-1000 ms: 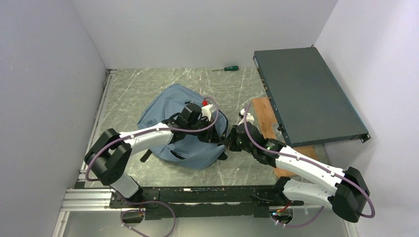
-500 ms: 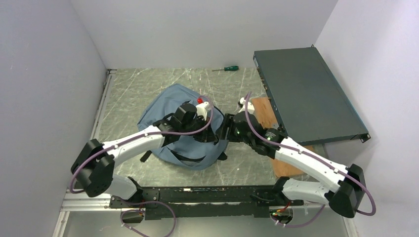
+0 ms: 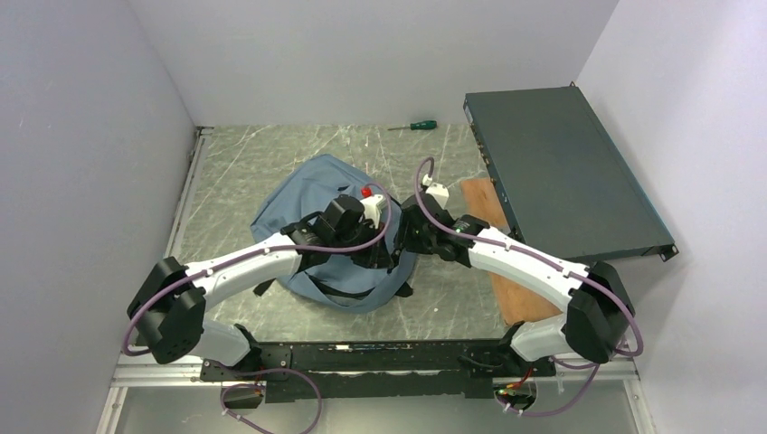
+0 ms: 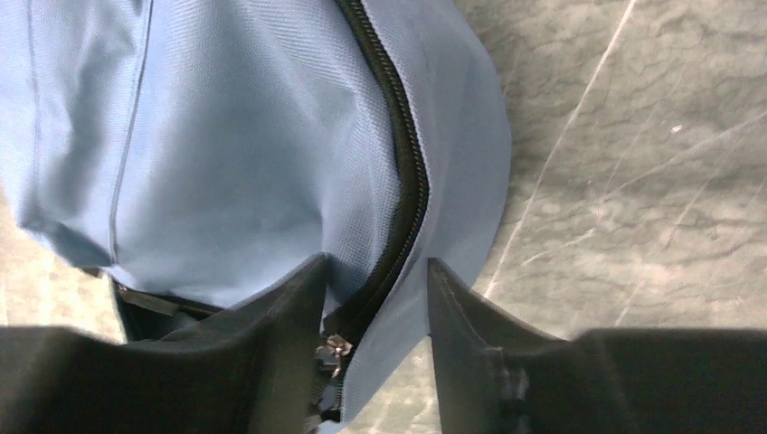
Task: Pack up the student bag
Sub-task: Zip the student bag at the center of the board.
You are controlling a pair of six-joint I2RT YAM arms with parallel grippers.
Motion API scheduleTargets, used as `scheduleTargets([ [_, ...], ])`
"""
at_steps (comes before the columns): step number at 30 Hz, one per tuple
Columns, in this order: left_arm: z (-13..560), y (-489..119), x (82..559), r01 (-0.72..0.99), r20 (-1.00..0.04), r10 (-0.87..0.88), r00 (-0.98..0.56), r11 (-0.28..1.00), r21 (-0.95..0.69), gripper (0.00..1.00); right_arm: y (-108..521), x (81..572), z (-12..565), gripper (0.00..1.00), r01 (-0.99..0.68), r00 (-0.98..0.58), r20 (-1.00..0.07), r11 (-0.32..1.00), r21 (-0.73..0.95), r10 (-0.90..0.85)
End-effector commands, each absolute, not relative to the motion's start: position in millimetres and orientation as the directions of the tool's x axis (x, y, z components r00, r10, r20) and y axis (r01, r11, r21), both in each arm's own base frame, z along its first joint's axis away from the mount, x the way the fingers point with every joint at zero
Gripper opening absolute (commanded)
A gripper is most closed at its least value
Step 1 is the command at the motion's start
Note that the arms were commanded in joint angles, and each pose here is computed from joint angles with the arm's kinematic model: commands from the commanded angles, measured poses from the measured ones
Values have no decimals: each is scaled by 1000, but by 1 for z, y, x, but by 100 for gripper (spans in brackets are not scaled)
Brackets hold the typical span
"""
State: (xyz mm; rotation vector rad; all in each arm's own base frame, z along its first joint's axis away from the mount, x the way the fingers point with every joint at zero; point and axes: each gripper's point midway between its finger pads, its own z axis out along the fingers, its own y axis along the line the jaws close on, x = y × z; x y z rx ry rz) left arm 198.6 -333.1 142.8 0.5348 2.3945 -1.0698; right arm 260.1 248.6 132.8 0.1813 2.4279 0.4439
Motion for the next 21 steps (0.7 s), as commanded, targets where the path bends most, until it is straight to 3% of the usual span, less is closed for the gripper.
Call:
scheduleTargets([
  [1,151,-335,194,531,-564,172,-808,630,-567,0,256,270,135,29,13,-746,-606,916,401,276],
  [2,142,-331,193,509,-538,185,-822,663,-549,0,255,275,139,7,9,-727,-628,918,396,277],
  [3,128,-324,190,477,-499,202,-843,711,-518,0,252,282,144,0,6,-704,-655,924,381,274],
  [7,87,-288,160,390,-374,225,-900,800,-456,0,237,321,161,0,-52,-655,-725,944,326,215],
  [15,133,-252,103,371,-395,155,-906,740,-561,0,246,360,179,0,-261,-583,-811,935,240,46],
  [20,129,-237,106,347,-418,124,-900,783,-516,0,258,374,189,0,-369,-550,-834,908,198,-42],
  [21,132,-240,112,356,-441,118,-890,783,-510,0,259,374,191,5,-370,-566,-822,909,192,-57],
])
